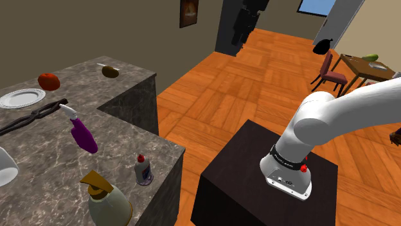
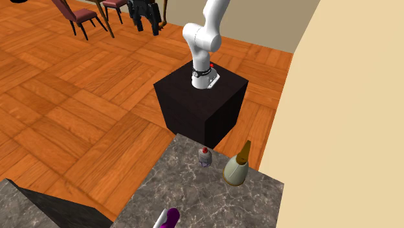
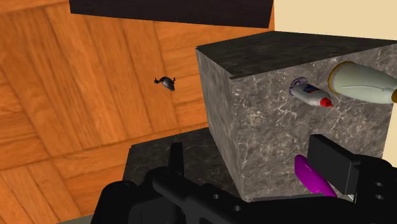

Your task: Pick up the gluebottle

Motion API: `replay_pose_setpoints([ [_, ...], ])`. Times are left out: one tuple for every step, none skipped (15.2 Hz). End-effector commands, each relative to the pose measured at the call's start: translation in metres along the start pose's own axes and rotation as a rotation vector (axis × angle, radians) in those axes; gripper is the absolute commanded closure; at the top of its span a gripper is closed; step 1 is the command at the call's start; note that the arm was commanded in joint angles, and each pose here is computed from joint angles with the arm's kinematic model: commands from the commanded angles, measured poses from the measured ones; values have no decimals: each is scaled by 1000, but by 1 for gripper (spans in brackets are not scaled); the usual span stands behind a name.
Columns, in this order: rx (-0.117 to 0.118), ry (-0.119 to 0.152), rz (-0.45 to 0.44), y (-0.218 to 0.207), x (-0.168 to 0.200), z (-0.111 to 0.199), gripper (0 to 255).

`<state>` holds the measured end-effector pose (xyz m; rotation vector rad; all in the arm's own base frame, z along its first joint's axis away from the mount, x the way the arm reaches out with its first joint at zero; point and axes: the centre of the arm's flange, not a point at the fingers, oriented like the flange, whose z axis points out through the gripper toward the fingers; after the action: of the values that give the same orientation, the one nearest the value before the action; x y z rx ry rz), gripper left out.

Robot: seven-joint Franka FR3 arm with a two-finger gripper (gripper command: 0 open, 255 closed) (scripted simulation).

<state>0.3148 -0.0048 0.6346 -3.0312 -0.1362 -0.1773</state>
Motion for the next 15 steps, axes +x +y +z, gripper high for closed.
replay_pose_setpoints([
  [0, 0, 0, 0, 0, 0, 0],
  [9, -11, 8, -5, 5, 11, 0],
  [19, -21, 15, -11, 10, 22, 0],
  [28, -32, 23, -16, 15, 32, 0],
  [37, -42, 30, -22, 19, 43, 0],
  [47, -53, 38, -28, 24, 54, 0],
  [56, -64, 46, -33, 29, 65, 0],
  [65, -74, 53, -39, 33, 76, 0],
  [75, -85, 61, -45, 38, 86, 0],
  [84, -96, 68, -51, 42, 97, 0],
  [93, -106, 76, -57, 46, 108, 0],
  [103, -117, 84, -63, 51, 119, 0],
  [112, -127, 91, -69, 55, 129, 0],
  [121, -138, 99, -75, 59, 140, 0],
  [131, -149, 106, -81, 63, 151, 0],
])
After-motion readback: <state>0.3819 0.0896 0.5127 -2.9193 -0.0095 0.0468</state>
